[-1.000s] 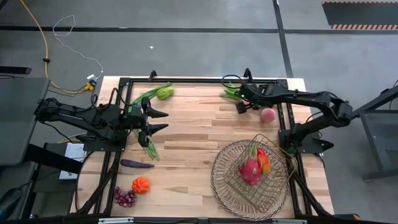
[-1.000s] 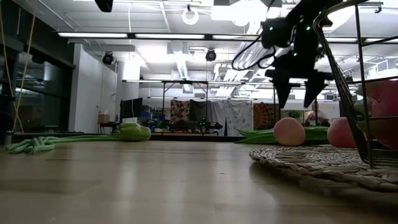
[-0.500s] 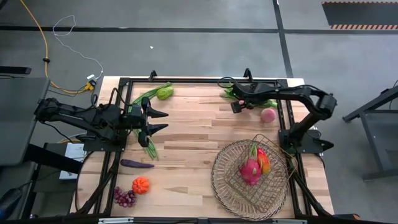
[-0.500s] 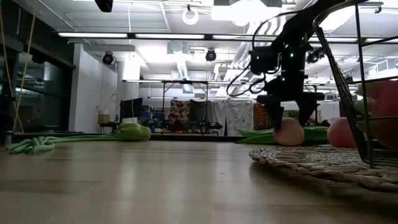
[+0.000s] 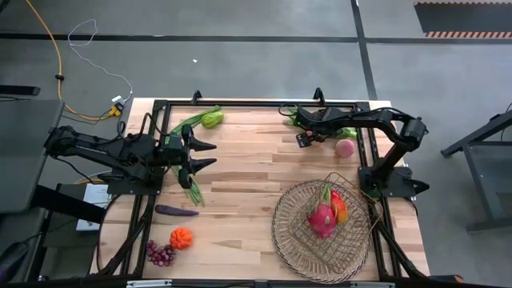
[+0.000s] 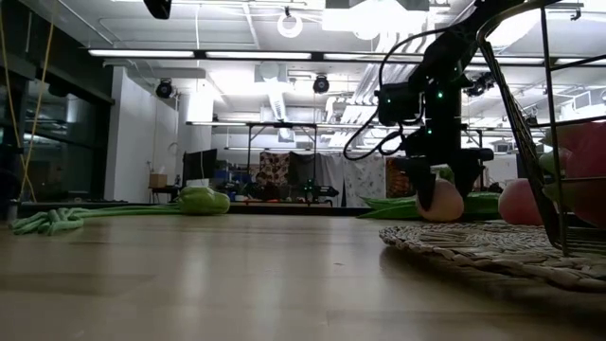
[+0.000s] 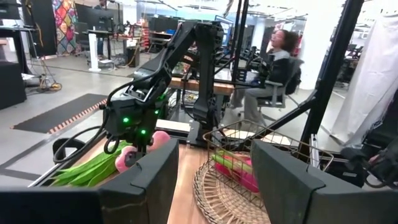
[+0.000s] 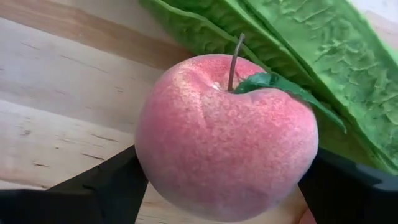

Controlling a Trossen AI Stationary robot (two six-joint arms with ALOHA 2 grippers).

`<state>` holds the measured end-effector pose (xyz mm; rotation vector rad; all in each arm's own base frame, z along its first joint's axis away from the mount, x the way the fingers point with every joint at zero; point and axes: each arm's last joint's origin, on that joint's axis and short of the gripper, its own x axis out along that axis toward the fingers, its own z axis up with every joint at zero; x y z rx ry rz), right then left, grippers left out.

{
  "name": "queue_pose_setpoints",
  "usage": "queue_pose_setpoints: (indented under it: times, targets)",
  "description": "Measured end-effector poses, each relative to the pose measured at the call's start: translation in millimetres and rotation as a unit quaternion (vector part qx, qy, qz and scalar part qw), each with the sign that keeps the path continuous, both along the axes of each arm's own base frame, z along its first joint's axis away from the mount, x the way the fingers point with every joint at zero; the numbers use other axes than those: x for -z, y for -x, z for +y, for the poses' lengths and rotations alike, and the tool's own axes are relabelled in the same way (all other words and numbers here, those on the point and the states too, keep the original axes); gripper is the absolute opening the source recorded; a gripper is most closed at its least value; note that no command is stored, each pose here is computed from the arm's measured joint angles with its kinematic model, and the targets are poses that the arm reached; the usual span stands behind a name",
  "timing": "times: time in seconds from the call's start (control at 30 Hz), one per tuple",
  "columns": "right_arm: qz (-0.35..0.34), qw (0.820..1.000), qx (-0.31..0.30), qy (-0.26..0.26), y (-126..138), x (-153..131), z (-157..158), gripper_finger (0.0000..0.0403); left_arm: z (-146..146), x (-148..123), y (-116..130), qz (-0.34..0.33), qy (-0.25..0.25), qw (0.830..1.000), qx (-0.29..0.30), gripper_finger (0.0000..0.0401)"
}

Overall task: Build produce basket
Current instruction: Put the left peach into the wire basket

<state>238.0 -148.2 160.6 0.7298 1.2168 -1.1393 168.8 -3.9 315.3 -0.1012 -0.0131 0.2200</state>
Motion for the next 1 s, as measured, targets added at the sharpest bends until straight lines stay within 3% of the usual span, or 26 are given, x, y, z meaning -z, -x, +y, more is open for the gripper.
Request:
queue_pose_setpoints:
  times: [0.1,0.23,0.37,0.47,0.63,0.73,0.87,0.97,1.0]
  targets:
    - [-0.008,1.0,-0.028,0.008,-0.4,-8.8,4.8,0.031,0.8,0.2,0.2,0.001,0.0,1.0,-0.015,0.0191]
    - [-0.049,0.994,-0.089,0.037,0.0,-37.8,22.2,0.0309,1.6,0.0,0.4,0.0,0.0,1.0,-0.027,0.0191]
    - [-0.137,0.973,-0.162,0.097,3.1,-80.6,46.9,0.0309,1.6,0.1,0.3,0.0,0.0,1.0,-0.028,0.0191]
    - [-0.228,0.937,-0.216,0.155,6.9,-115.4,65.6,0.0309,1.7,0.0,0.3,0.0,0.0,1.0,-0.029,0.0191]
    - [-0.37,0.854,-0.284,0.23,11.2,-160.9,84.6,0.0309,1.5,-2.6,0.3,-0.018,0.016,0.999,-0.027,0.0191]
    - [-0.435,0.806,-0.322,0.241,7.2,-175.4,90.8,0.0309,1.1,-6.4,0.4,-0.044,0.045,0.998,-0.017,0.0191]
    - [-0.512,0.737,-0.373,0.234,-6.4,-186.9,104.7,0.0309,0.0,-8.5,0.3,-0.053,0.043,0.998,0.002,0.0191]
    - [-0.53,0.706,-0.41,0.23,-18.5,-186.0,121.1,0.0309,-0.4,-8.3,0.2,-0.051,0.041,0.998,0.01,0.0191]
    - [-0.527,0.703,-0.419,0.228,-22.3,-183.7,127.0,0.0309,-0.4,-8.2,0.2,-0.051,0.041,0.998,0.01,0.0191]
